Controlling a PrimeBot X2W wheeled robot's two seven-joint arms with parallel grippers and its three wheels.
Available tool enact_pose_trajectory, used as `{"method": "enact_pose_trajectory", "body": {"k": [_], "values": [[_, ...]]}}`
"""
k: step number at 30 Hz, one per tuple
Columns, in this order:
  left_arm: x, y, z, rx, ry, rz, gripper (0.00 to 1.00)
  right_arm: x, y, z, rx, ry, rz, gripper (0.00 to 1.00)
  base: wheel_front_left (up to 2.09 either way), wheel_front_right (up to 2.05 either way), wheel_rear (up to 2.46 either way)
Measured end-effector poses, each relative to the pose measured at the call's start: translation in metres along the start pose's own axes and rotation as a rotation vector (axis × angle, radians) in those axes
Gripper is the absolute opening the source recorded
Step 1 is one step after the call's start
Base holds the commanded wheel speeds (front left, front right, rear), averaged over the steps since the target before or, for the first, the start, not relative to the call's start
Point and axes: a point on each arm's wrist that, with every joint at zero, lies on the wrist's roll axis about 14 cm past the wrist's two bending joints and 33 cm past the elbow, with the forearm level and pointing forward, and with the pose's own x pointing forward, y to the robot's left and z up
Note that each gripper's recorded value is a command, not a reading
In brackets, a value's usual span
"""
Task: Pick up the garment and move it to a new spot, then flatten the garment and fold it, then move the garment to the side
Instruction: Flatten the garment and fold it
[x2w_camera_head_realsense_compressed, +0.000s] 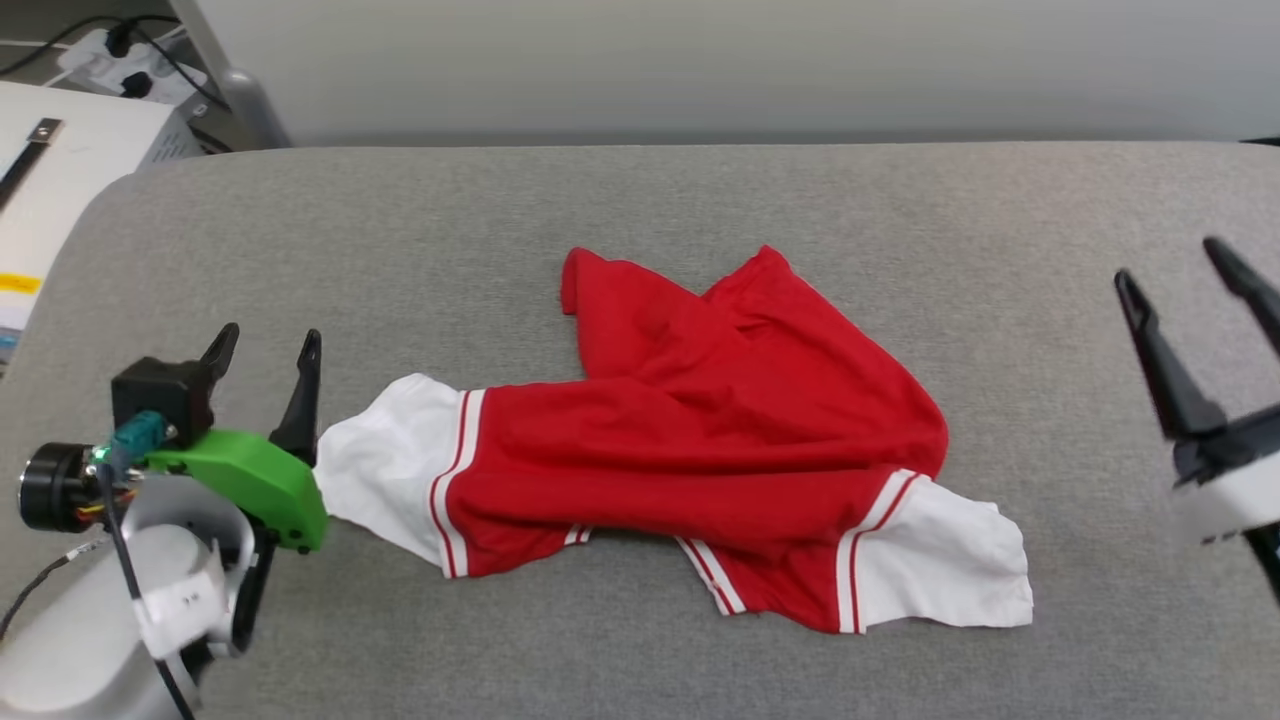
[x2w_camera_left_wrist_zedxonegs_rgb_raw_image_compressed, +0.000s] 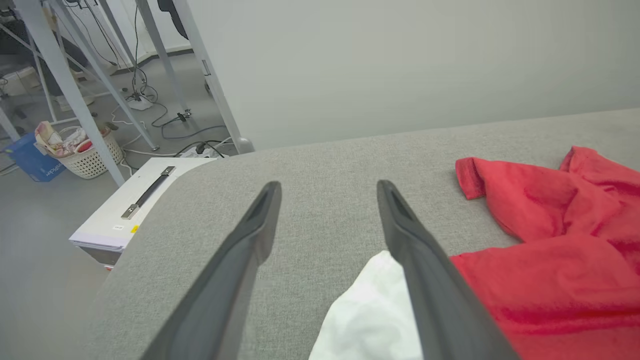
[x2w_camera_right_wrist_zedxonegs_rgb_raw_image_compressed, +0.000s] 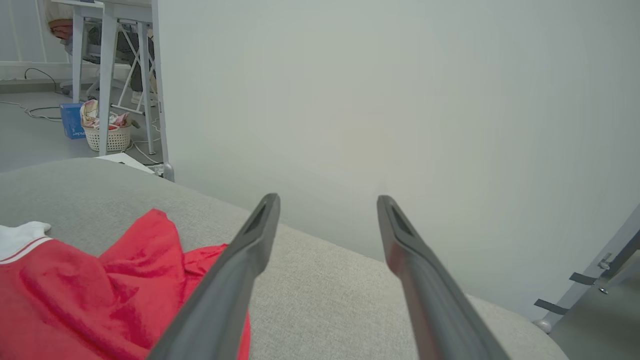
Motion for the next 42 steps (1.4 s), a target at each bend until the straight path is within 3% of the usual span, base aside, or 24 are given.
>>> {"method": "enact_pose_trajectory", "body": {"k": [4,7,12,18,22,33,39,41,42], "values": [[-0.016,-0.005,0.027,0.020,-0.121,0.061,1.00,0.028,-0.002,0.018,-0.030,0.003,0.051,1.00,0.00,0.00,0.00],[-0.026,-0.008,0.041,0.047,-0.199,0.098,1.00,0.044,0.002,0.013,-0.028,0.092,0.100,1.00,0.00,0.00,0.00],[-0.038,-0.016,0.039,0.029,-0.241,0.143,1.00,0.057,0.019,-0.031,0.004,0.388,0.202,1.00,0.00,0.00,0.00],[-0.043,-0.022,0.026,-0.001,-0.238,0.184,1.00,0.040,0.037,-0.103,0.085,0.825,0.293,1.00,0.00,0.00,0.00],[-0.039,-0.022,0.013,-0.015,-0.215,0.185,1.00,0.032,0.050,-0.135,0.099,0.995,0.346,1.00,0.00,0.00,0.00],[-0.027,-0.013,-0.017,-0.027,-0.151,0.216,1.00,0.010,0.096,-0.217,0.138,1.235,0.458,1.00,0.00,0.00,0.00],[-0.027,-0.009,-0.021,-0.030,-0.147,0.235,1.00,0.012,0.103,-0.224,0.156,1.210,0.476,1.00,0.00,0.00,0.00],[-0.027,-0.008,-0.020,-0.026,-0.151,0.236,1.00,0.023,0.104,-0.214,0.170,1.140,0.473,0.00,0.00,0.00,0.00],[-0.026,-0.008,-0.019,-0.026,-0.156,0.237,1.00,0.030,0.104,-0.208,0.174,1.093,0.468,0.00,0.00,0.00,0.00]]}}
